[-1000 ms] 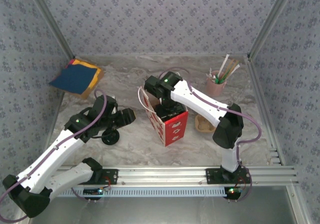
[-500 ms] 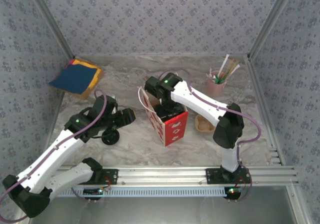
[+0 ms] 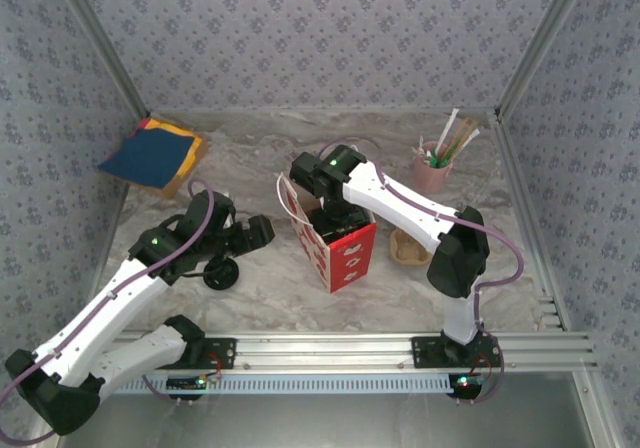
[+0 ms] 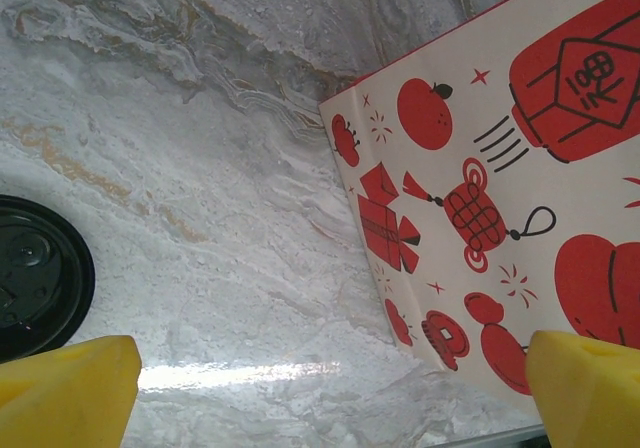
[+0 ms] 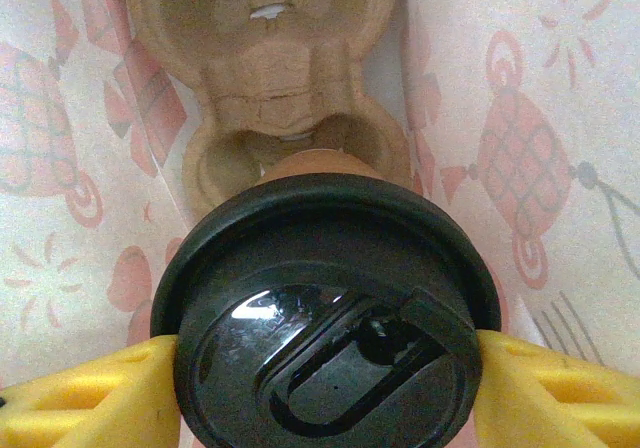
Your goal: Pack the takeout coffee
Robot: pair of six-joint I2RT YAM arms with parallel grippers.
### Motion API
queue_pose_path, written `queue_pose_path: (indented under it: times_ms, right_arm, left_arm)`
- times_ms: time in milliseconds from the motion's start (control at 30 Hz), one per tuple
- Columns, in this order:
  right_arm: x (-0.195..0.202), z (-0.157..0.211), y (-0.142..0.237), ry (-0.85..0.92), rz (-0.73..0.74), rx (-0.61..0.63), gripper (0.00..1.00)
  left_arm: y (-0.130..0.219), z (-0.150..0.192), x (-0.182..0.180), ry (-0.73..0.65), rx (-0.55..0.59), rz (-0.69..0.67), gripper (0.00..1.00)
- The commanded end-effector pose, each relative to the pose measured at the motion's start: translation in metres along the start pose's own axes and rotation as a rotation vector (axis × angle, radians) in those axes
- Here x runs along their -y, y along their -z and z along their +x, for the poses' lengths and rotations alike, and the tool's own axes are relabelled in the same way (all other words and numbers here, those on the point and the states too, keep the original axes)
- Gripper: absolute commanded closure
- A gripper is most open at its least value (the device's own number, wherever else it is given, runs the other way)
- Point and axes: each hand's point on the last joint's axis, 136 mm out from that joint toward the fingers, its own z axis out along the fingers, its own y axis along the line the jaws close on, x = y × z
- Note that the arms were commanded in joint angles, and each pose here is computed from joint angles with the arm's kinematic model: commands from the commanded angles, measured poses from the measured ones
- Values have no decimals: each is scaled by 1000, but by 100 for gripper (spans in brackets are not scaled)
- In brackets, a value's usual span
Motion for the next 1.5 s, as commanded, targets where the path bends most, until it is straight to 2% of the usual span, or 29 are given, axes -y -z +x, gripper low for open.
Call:
queue_pose_path:
  times_ms: [0,1467]
  right_arm:
    - [6,6,16,-16,-12,17,32]
    - [9,7,9,-24,-8,13,32]
  left_arm:
    - [7,-9,3,0,24,-3,0]
    - [3,-6,3,12,8,-2,0]
